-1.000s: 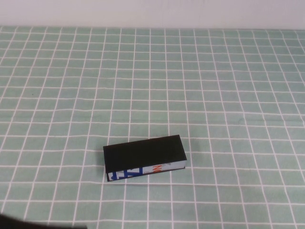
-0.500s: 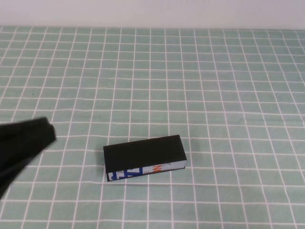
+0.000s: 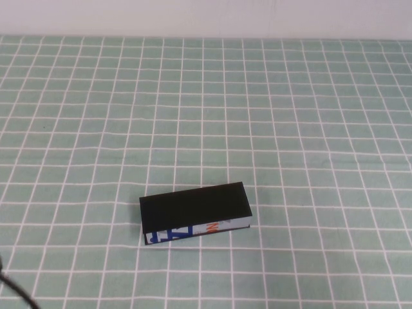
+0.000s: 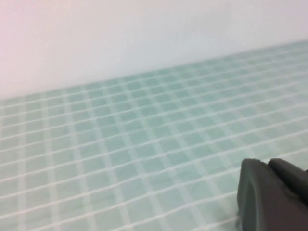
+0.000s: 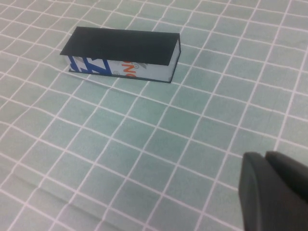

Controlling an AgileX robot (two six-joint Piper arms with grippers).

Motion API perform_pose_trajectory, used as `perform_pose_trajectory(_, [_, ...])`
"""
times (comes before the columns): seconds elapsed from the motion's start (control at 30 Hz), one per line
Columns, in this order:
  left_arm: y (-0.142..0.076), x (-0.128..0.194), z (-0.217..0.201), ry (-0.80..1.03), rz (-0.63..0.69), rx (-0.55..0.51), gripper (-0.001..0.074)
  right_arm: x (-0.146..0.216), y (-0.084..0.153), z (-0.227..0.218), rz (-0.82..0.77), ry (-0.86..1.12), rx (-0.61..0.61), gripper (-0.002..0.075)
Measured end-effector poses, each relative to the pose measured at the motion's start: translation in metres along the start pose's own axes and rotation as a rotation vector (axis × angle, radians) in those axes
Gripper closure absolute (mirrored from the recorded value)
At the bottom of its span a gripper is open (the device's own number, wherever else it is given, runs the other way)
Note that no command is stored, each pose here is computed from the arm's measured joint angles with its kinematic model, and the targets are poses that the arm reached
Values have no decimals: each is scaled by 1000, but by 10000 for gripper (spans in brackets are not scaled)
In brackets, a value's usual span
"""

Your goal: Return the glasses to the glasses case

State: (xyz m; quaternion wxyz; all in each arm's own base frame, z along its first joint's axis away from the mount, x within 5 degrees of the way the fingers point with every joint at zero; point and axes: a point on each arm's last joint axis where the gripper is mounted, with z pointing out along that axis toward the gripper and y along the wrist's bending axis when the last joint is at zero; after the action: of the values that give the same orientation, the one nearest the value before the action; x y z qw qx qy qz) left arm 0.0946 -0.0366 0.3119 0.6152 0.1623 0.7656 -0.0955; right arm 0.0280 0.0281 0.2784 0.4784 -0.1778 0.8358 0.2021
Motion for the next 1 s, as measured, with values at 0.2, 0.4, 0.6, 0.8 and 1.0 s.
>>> perform_pose_trajectory(0.2, [8, 41, -10, 24, 1, -111, 737, 0, 3, 0, 25, -1, -28, 739])
perform_pose_trajectory(0.4, [13, 83, -20, 12, -76, -225, 737, 0, 4, 0, 42, -1, -47, 739])
perform_pose_trajectory(0.6, [13, 128, -22, 1, -204, -310, 737, 0, 5, 0, 48, -1, -55, 739])
perform_pose_trajectory(0.8, [16, 149, -21, 62, -261, -383, 737, 0, 5, 0, 49, -1, -55, 739])
perform_pose_trajectory(1.0, [17, 149, -22, 60, -277, -409, 737, 0, 5, 0, 50, -1, -56, 739])
